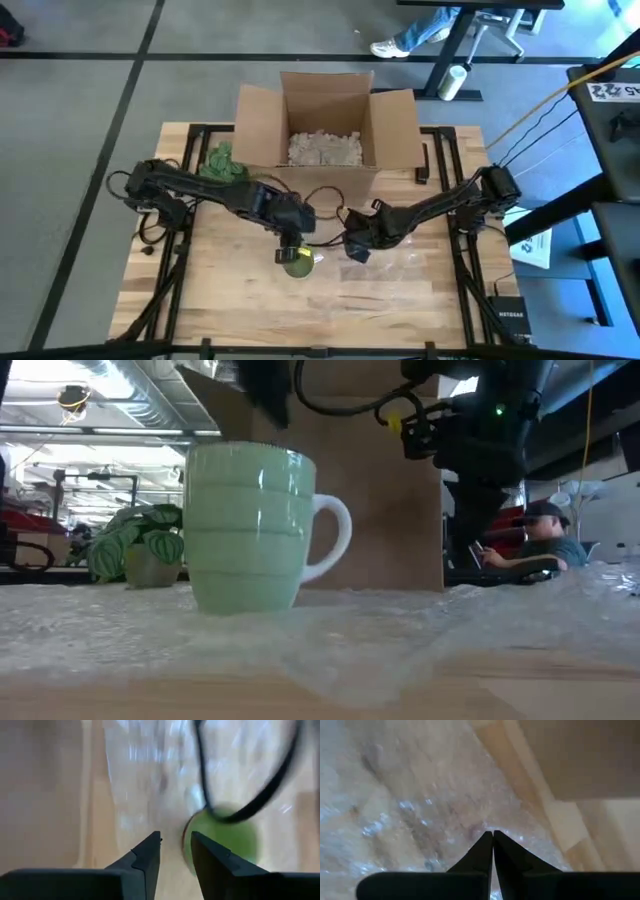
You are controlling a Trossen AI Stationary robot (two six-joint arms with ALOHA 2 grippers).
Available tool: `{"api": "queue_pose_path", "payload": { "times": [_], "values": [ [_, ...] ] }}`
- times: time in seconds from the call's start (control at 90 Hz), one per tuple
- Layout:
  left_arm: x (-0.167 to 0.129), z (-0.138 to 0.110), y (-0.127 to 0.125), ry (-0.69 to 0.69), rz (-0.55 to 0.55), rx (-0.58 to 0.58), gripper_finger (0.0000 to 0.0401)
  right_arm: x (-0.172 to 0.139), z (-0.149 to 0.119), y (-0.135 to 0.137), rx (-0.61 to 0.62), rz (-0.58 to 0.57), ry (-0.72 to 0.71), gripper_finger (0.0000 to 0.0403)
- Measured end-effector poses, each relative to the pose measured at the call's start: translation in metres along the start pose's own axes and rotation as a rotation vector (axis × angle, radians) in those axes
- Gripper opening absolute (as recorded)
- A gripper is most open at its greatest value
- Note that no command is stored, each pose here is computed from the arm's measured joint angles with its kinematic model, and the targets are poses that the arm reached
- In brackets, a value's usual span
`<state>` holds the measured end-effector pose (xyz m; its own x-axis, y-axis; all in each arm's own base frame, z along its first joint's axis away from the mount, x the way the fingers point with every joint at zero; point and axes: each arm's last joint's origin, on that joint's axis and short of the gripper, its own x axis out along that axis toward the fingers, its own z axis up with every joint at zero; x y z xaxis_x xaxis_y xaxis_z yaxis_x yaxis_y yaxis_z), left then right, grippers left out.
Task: Wrap mug
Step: Wrap the green mug in bubble wrap
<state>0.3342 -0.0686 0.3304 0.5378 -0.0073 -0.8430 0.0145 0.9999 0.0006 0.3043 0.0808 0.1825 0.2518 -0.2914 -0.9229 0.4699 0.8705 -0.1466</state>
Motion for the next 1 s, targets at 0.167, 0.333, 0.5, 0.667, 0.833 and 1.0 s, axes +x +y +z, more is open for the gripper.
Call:
{"api": "queue_pose_path", "payload": {
  "times": [0.167,0.333,0.5,0.667,0.833,1.0],
  "values": [
    [-0.062,-0.005,-0.004,-0.241,0.067,0.013,0.0090,-0.010,-0.002,0.011,-0.008,0.036,-0.095,0.0000],
    [-0.090,-0.037,-0.012,-0.386,0.101,-0.009,0.0090,-0.019,-0.001,0.030,-0.003,0.107,-0.243,0.0000],
    [-0.079,-0.084,-0.019,-0.456,0.121,-0.087,0.0090,-0.030,0.011,0.050,0.014,0.205,-0.505,0.0000],
    [-0.053,-0.127,-0.022,-0.540,0.058,-0.154,0.0090,-0.044,0.031,0.053,-0.032,0.282,-0.687,0.0000],
    [-0.031,-0.160,-0.016,-0.632,0.017,-0.224,0.0090,-0.066,0.043,0.048,-0.108,0.344,-0.829,0.0000],
    [-0.013,-0.184,-0.011,-0.712,-0.023,-0.271,0.0090,-0.095,0.042,0.045,-0.187,0.496,-0.911,0.0000]
  ]
}}
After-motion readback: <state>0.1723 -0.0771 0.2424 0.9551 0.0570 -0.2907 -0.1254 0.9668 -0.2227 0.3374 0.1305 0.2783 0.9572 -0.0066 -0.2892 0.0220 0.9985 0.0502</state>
